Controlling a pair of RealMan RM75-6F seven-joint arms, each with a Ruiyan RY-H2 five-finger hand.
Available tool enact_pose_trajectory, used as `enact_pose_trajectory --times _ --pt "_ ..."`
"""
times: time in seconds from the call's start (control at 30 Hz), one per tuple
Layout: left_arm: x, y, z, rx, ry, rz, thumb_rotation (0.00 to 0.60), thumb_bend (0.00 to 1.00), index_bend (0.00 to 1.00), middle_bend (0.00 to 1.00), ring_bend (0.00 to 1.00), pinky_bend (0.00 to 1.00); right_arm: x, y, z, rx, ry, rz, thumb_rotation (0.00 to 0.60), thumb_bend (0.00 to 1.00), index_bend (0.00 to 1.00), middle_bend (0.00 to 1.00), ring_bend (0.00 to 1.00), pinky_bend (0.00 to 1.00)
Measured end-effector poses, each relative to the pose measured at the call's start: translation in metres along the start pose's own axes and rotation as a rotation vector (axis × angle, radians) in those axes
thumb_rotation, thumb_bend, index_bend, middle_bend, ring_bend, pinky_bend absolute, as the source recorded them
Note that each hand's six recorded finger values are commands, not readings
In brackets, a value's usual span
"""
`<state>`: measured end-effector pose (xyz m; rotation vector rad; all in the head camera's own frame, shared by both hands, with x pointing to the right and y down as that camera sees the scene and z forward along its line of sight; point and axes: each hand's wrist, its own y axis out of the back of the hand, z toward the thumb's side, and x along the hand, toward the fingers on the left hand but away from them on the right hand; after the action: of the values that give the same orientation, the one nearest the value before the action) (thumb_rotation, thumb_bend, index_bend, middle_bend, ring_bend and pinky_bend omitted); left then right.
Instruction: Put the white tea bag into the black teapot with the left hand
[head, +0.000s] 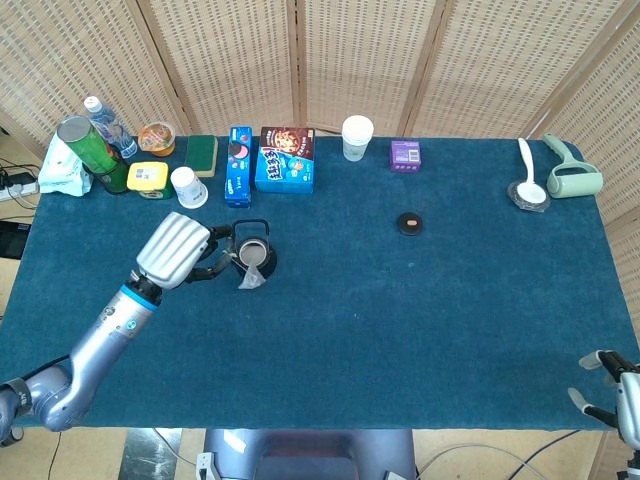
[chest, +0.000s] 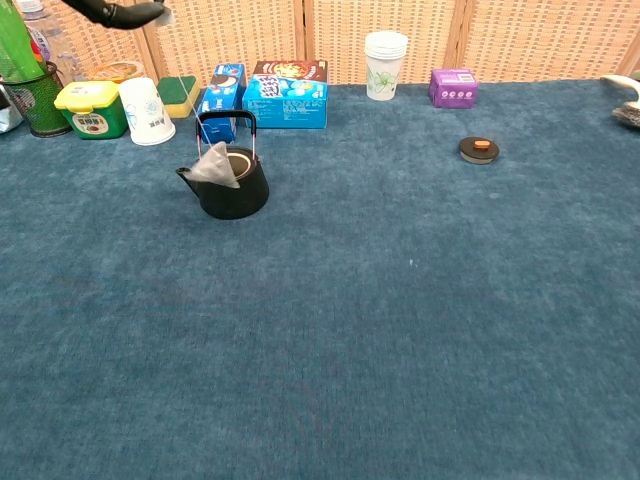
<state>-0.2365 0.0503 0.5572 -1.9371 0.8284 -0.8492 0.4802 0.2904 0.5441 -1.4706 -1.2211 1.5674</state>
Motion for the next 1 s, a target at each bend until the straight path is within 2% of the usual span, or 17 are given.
enact_pose_trajectory --times 0.37,1.0 --pt "0.025 0.007 -0.015 -0.012 0.054 -0.014 0.600 0.46 0.68 1.00 1.00 0.97 -0.002 -0.003 0.000 0.002 -0.012 0.014 0.600 0.22 0.45 0.48 0.59 0.49" --pt "0.047 -0.022 -0.044 0.018 0.123 -0.093 0.600 0.46 0.68 1.00 1.00 0.97 -0.003 -0.005 0.000 0.008 -0.037 0.025 0.600 0.21 0.45 0.48 0.60 0.49"
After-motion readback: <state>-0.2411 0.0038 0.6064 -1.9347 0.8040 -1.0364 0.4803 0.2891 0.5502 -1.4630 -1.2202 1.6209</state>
